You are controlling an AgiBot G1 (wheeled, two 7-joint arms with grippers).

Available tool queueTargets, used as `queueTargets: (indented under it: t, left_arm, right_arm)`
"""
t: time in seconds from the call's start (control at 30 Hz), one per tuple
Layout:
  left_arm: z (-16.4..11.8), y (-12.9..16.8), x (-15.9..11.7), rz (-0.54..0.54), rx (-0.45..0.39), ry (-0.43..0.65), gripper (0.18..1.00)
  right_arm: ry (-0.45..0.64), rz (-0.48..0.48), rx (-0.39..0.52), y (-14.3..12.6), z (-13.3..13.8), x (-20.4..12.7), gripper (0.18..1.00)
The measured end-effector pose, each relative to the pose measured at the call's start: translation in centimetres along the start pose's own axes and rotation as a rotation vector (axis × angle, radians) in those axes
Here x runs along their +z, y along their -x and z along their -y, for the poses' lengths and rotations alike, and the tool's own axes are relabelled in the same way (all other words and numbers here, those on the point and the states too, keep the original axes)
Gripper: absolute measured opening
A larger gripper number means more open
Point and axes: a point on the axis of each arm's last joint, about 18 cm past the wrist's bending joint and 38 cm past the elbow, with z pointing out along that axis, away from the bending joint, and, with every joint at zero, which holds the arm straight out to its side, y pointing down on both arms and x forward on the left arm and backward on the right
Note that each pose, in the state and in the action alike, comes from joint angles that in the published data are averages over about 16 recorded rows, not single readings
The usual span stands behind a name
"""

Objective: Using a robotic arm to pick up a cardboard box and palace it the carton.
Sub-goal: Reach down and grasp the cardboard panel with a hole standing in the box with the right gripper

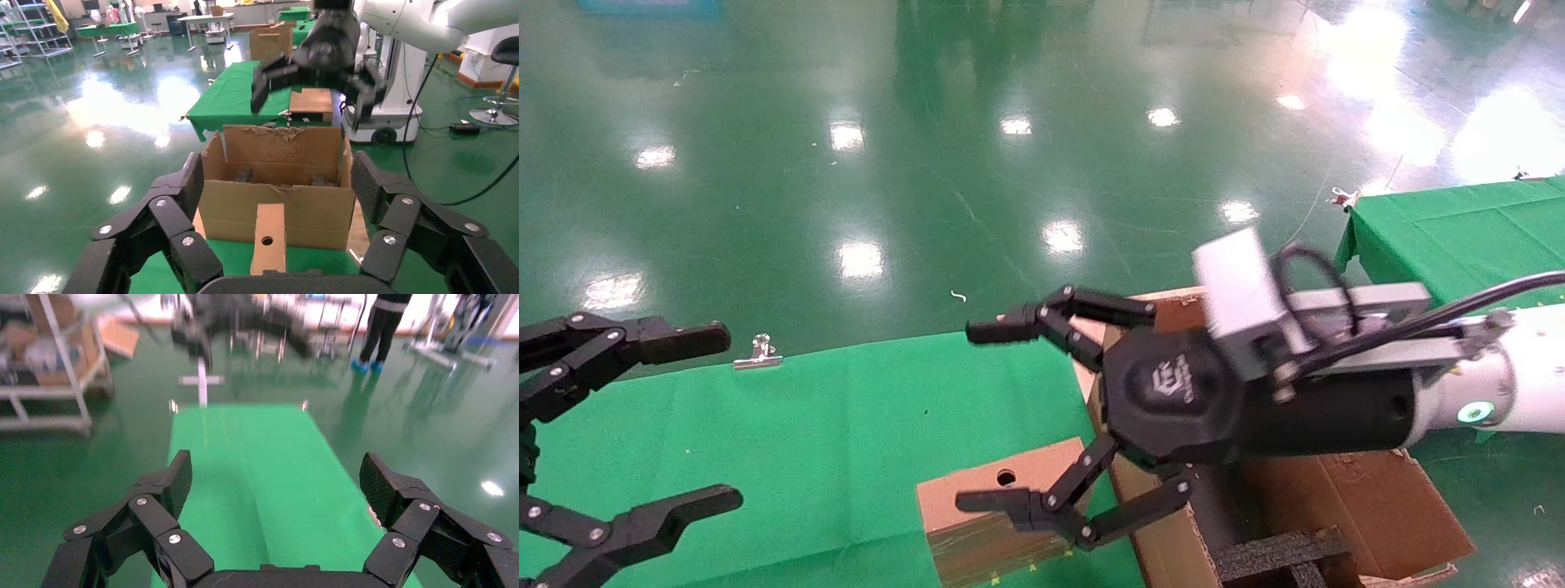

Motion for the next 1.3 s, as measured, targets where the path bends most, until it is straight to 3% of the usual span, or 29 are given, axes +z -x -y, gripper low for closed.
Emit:
queueTargets:
  t: [0.23,0.6,0.97,1.3]
  left_arm:
    - [0.0,0.0,0.0,0.0,0.0,0.0,0.81]
    - [0.0,0.0,0.0,0.0,0.0,0.0,0.552]
    - [0.0,0.0,0.0,0.0,0.0,0.0,0.328]
    - [0.0,0.0,0.0,0.0,0.0,0.0,0.224]
  right_arm:
    - [0.16,0.054,-0.039,-0.5,-3.1,1.9,1.001]
    - [0.383,0.143,-0.128,-1.8,-7.4,5.2,1.001]
    - [0.563,0.182,-0.269,-4.0,-8.6,7.5,1.001]
    - [0.683,0.229,-0.34,-5.3,-9.1,8.3,1.001]
